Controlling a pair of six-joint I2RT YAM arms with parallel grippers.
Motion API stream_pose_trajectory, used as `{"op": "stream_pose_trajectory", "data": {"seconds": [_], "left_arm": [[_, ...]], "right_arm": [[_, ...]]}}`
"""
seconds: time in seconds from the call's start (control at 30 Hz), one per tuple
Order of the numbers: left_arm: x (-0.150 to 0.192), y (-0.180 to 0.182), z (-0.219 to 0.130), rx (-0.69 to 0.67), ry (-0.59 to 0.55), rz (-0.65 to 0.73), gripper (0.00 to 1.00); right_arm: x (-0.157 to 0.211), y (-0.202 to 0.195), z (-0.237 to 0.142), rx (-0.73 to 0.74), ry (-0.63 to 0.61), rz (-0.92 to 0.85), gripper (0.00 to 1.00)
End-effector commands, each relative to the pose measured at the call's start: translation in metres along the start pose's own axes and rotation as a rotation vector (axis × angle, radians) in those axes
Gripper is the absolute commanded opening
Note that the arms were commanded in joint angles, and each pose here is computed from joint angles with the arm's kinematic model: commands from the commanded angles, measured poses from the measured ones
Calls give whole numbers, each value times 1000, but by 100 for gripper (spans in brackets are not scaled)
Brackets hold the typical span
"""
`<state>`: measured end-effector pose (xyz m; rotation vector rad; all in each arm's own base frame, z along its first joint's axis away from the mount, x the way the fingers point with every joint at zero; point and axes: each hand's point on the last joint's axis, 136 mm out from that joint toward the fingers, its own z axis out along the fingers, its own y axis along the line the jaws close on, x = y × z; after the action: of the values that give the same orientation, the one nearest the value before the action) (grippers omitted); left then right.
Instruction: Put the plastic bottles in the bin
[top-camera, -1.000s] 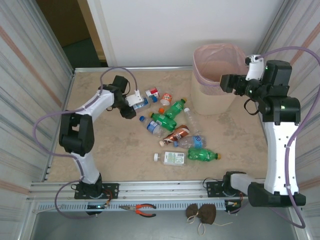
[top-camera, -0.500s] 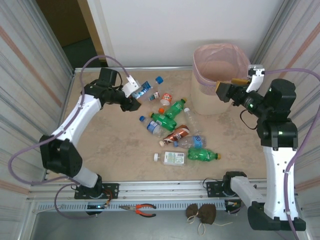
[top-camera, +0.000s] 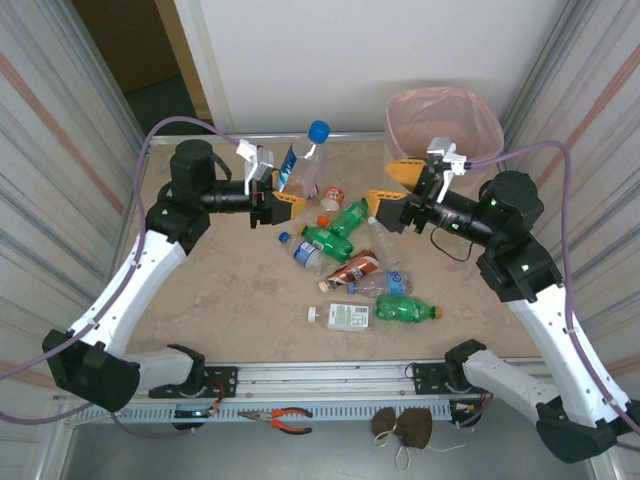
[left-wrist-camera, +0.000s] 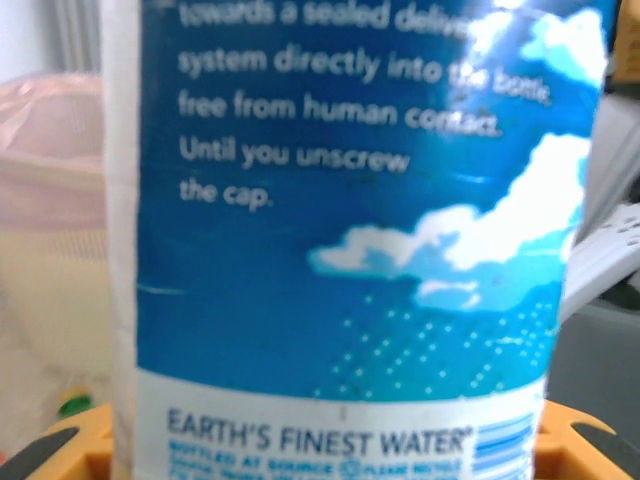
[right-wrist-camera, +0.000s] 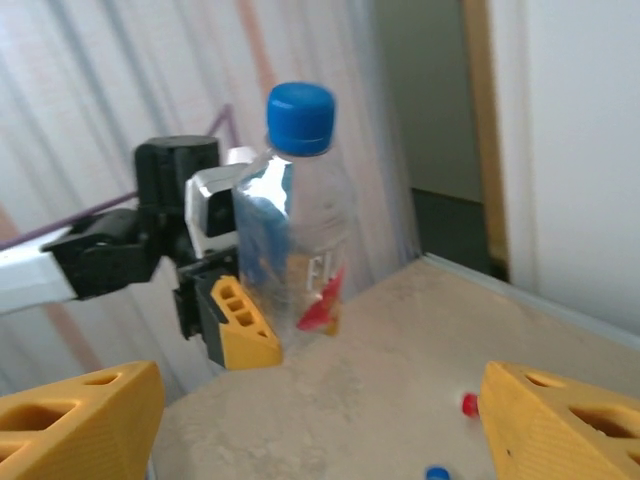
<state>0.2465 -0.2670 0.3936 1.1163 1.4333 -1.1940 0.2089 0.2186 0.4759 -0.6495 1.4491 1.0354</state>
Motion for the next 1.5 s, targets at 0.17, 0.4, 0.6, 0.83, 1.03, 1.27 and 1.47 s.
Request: {"op": "stream_pose_trajectory", "data": {"seconds": [0.17,0.4,0.6,0.83,1.03,1.27,1.47], "left_arm": [[-57,-54,3,172,-141,107,31],[-72,-67,12,227,-199,140,31],[-74,-85,17,291,-191,152,31],[-79,-104,24,338,-198,173,31],[-81,-105,27,336,-204,174,31],[-83,-103,28,318,-211,166,33],[-85,-100,25,269,-226,171,41]], "right_arm": [[-34,33,24,-110,-155,-153,82],[-41,50,36,-177,-184,-206,86],[-43,60,45,-217,-186,-233,88],[-47,74,50,-271,-193,-233,82],[-49,87,46,-312,-197,-231,70],[-51,94,43,-327,-201,-230,59],[-53,90,43,-302,-202,-226,52]]}}
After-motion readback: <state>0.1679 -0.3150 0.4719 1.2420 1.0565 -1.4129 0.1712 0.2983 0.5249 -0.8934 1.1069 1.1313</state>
